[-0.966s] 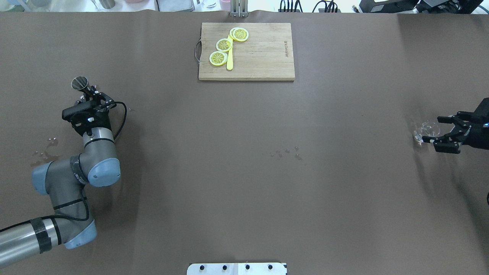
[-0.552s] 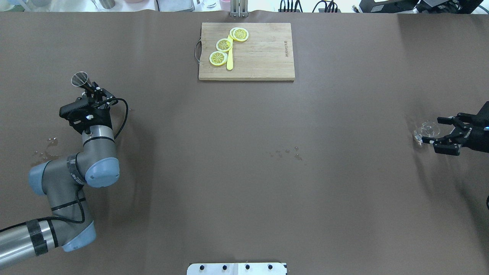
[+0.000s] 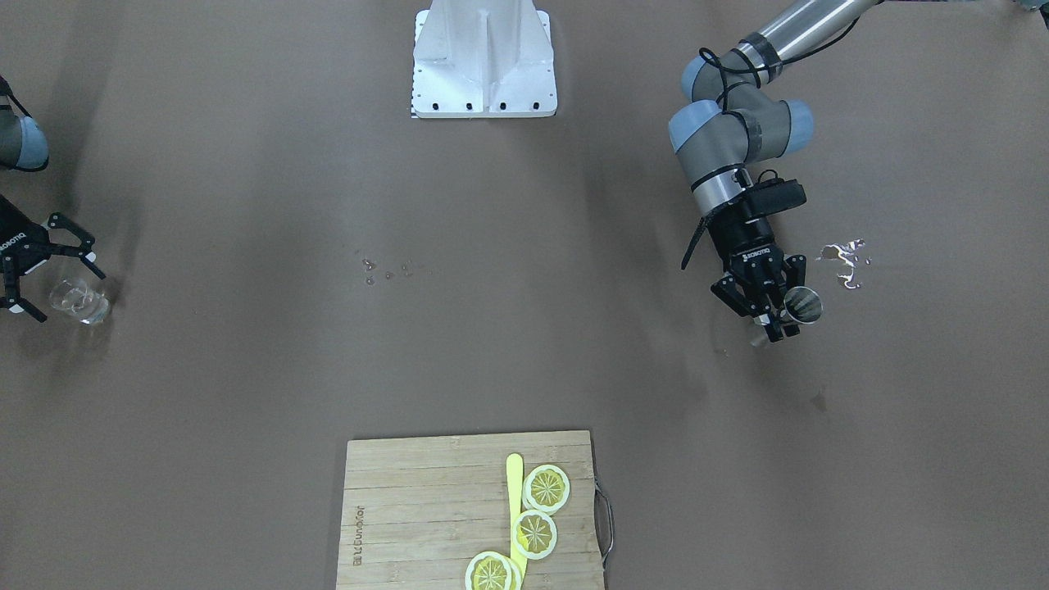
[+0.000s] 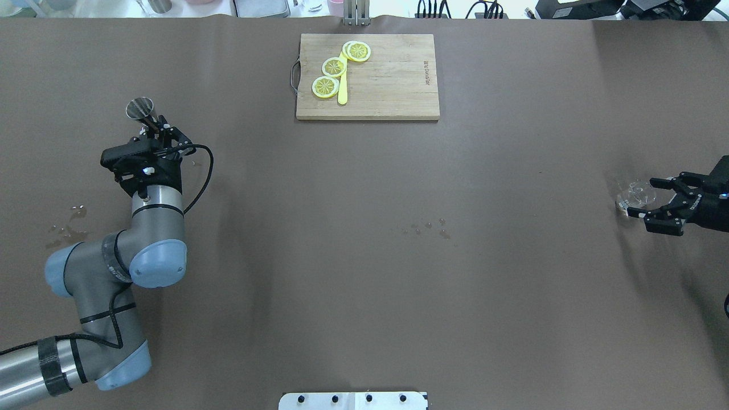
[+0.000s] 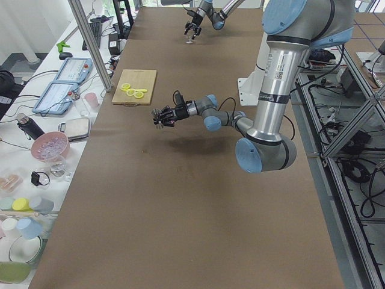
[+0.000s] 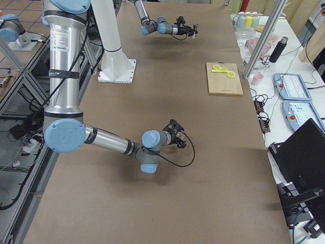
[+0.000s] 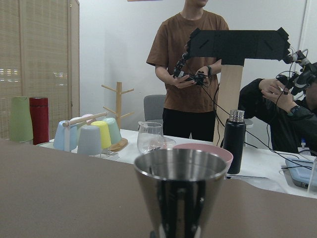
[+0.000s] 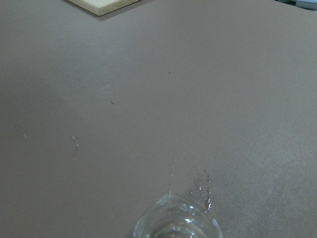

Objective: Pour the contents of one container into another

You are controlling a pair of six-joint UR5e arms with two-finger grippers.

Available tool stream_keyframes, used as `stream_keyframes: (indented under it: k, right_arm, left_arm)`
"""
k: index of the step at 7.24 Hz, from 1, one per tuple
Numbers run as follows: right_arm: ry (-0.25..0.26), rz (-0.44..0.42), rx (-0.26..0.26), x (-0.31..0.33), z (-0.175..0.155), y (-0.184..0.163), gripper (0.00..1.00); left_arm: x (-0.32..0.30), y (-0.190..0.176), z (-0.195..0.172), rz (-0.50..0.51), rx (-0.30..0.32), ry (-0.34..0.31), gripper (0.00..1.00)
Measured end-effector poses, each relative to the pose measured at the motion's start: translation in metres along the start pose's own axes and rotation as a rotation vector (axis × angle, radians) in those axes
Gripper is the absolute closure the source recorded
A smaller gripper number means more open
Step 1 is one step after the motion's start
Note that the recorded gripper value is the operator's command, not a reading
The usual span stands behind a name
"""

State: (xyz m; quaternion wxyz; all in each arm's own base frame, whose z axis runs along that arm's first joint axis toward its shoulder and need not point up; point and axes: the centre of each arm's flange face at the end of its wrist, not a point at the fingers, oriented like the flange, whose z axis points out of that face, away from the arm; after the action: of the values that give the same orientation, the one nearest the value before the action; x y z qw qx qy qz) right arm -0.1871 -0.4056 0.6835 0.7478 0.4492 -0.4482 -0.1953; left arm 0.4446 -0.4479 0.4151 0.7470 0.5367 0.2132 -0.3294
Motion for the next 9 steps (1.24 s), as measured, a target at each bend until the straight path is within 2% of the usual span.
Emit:
stream_keyframes:
  k: [2, 4, 6, 9]
  right_arm:
    - [0.000, -0.002, 0.000, -0.001, 0.003, 0.000, 0.10]
    - [-0.003, -0.003, -0.002, -0.002, 0.005, 0.000, 0.19]
    - [-0.004, -0.003, -0.003, -0.002, 0.005, 0.001, 0.26]
    - [-0.004, -0.004, -0.001, -0.002, 0.005, 0.003, 0.26]
  left_arm:
    - [0.040, -0.008, -0.026, 0.064, -0.060, 0.074, 1.00]
    - [0.083, -0.010, -0.053, 0.121, -0.125, 0.152, 1.00]
    - [0.132, -0.025, -0.087, 0.236, -0.163, 0.258, 1.00]
    - [0.181, -0.037, -0.128, 0.351, -0.224, 0.429, 1.00]
